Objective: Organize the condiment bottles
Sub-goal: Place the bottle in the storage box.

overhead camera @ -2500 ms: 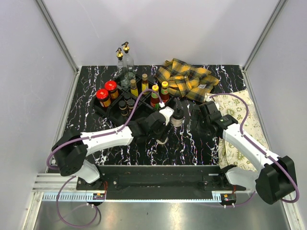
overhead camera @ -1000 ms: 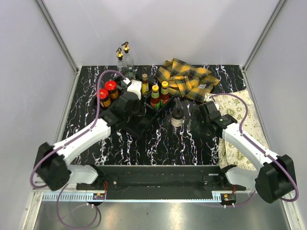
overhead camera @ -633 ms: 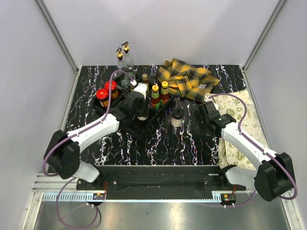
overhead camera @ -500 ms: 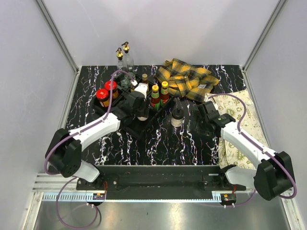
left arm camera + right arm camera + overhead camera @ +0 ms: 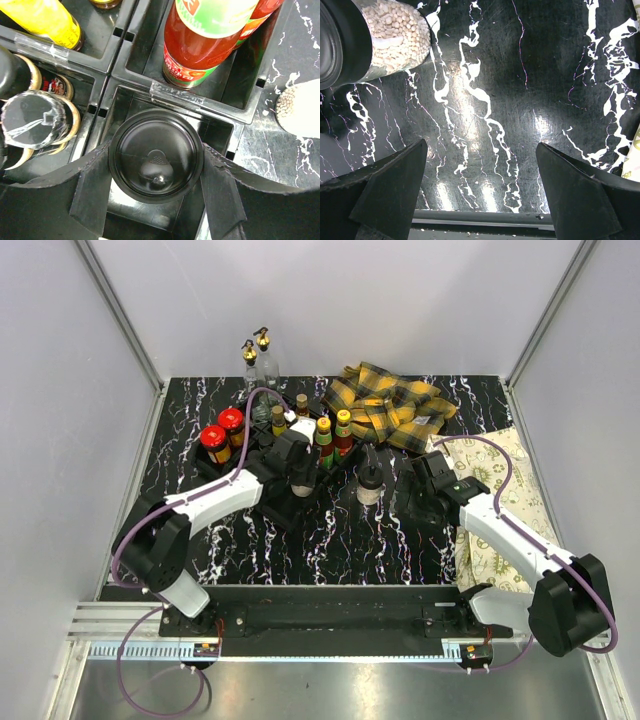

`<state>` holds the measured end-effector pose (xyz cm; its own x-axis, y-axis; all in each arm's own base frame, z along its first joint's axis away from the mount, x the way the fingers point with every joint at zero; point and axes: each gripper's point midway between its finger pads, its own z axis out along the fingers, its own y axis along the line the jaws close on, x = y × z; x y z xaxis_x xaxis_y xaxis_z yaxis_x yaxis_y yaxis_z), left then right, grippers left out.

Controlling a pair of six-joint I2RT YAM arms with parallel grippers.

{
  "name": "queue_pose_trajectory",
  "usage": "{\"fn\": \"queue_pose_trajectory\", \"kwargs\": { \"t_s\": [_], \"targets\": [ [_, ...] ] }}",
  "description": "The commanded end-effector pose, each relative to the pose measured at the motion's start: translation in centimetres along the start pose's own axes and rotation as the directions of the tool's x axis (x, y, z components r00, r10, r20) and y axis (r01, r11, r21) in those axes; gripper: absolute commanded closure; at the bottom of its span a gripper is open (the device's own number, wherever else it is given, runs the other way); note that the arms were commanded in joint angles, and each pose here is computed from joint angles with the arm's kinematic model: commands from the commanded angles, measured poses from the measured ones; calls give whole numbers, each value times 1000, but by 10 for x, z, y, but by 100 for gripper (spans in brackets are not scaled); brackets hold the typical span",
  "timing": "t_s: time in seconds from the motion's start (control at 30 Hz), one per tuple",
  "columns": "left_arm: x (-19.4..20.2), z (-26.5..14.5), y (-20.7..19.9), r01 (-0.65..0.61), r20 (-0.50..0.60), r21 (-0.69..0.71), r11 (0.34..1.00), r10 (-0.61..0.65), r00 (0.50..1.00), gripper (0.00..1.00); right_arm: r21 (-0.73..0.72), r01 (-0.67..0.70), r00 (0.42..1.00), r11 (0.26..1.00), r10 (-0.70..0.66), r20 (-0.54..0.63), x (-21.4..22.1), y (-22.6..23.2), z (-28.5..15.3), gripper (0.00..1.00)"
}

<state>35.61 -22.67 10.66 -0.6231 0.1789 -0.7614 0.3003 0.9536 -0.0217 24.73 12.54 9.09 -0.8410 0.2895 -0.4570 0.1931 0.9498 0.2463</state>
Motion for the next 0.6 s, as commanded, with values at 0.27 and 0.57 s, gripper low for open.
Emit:
{"fn": "queue_pose_trajectory", "kwargs": {
  "t_s": [0.27, 0.57],
  "targets": [
    [-56, -9, -9, 44, 164, 41, 998, -50, 985, 29, -31, -17, 999, 999, 18, 27, -7, 6, -2, 0],
    [-70, -35, 2, 33, 203, 10, 999, -34, 979, 5, -46, -18, 999, 999, 20, 49, -10, 6, -8, 0]
  ]
}}
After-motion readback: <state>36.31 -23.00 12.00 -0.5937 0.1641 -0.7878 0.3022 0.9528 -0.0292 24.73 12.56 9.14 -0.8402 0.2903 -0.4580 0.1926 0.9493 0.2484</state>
